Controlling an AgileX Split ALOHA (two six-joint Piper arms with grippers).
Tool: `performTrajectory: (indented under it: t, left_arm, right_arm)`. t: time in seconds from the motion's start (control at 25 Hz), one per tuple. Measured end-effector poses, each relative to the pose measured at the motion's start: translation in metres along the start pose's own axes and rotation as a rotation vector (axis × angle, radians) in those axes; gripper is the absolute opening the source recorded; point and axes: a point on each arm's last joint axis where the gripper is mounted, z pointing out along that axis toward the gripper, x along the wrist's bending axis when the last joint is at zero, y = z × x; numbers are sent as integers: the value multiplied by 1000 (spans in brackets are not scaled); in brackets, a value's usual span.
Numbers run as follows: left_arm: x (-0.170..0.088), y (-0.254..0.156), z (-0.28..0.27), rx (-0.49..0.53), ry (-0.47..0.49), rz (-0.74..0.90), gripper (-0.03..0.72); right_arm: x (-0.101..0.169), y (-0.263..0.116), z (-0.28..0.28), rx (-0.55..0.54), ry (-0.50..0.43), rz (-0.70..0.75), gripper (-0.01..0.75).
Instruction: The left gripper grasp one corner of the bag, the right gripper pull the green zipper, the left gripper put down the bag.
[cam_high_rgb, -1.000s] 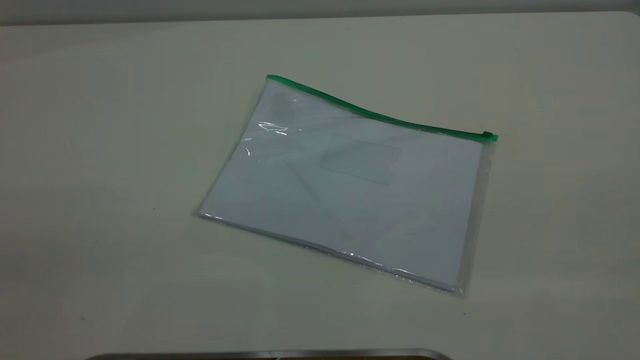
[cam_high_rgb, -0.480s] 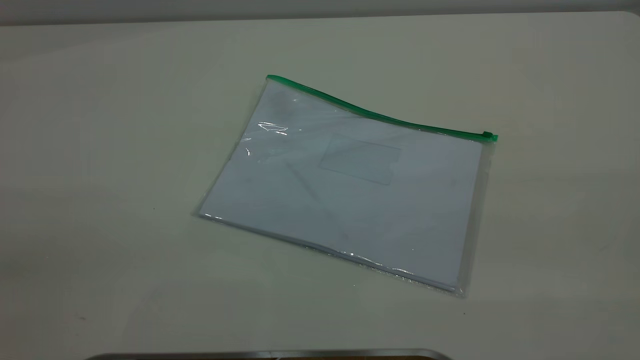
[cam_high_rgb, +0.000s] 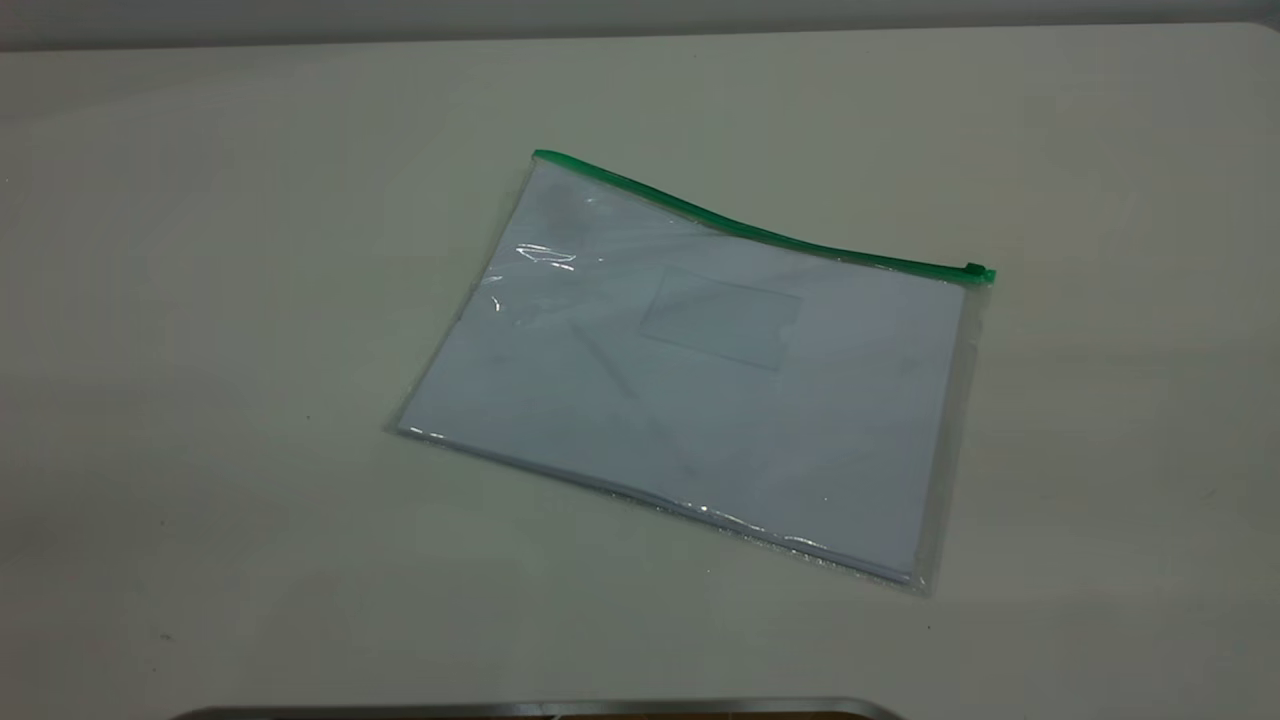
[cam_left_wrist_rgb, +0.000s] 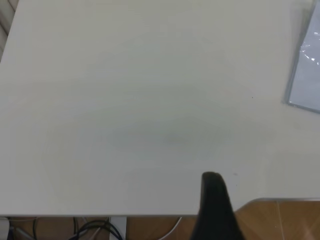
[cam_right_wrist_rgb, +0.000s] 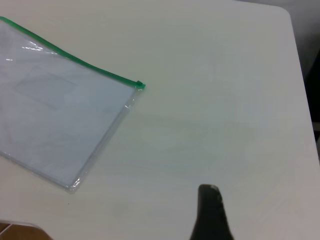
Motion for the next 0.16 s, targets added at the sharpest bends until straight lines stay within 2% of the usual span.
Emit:
performTrajectory:
  t: [0.16]
  left_arm:
    - [0, 0, 0, 0, 0, 0, 587]
  right_arm:
    - [0, 0, 0, 0, 0, 0, 574]
